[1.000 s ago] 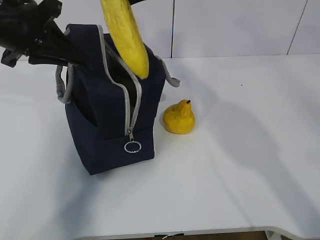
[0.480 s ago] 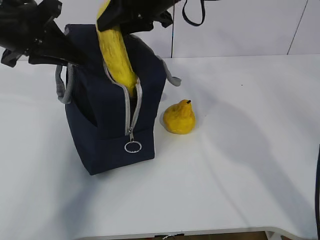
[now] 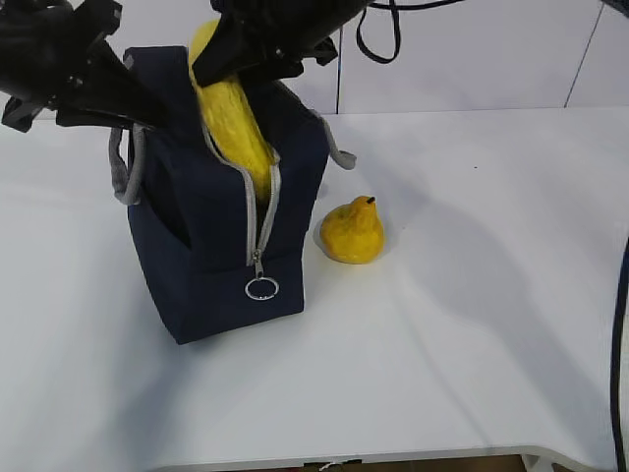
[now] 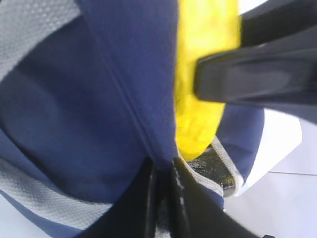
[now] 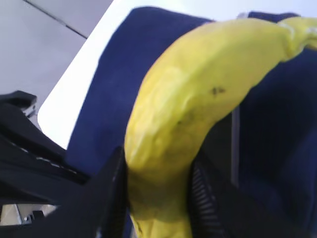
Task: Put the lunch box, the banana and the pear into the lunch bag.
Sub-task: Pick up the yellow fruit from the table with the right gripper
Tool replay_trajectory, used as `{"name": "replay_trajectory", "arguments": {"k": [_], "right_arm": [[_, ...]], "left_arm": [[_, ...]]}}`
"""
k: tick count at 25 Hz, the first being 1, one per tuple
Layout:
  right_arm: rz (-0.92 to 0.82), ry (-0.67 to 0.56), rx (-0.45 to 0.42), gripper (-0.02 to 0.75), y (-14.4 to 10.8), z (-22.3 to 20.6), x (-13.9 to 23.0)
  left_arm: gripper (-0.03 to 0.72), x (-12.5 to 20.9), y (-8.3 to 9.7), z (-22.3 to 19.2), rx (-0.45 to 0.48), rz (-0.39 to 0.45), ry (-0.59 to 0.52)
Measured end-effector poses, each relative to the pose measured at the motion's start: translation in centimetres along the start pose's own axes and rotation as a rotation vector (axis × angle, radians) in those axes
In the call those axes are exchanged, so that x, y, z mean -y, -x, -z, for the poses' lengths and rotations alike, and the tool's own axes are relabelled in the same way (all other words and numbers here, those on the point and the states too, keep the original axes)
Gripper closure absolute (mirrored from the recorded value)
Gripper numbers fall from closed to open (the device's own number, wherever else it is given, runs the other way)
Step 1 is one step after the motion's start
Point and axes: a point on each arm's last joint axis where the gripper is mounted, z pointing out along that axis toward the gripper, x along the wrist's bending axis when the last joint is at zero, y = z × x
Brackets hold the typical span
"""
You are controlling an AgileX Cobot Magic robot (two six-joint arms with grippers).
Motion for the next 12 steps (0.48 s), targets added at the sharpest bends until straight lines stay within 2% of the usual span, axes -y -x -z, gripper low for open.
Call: {"name": "replay_trajectory", "arguments": {"k": [7, 12], "right_arm": [[-0.030, -0.059, -0.024, 0.467, 1.2, -1.7, 0.9], [0.017, -0.068, -0.025, 0.468, 1.2, -1.7, 1.0]], "left_arm": [[0.690, 0.0, 0.0, 0.0, 0.000, 0.000, 0.000], [0.690, 0.0, 0.0, 0.0, 0.000, 0.000, 0.000]]}}
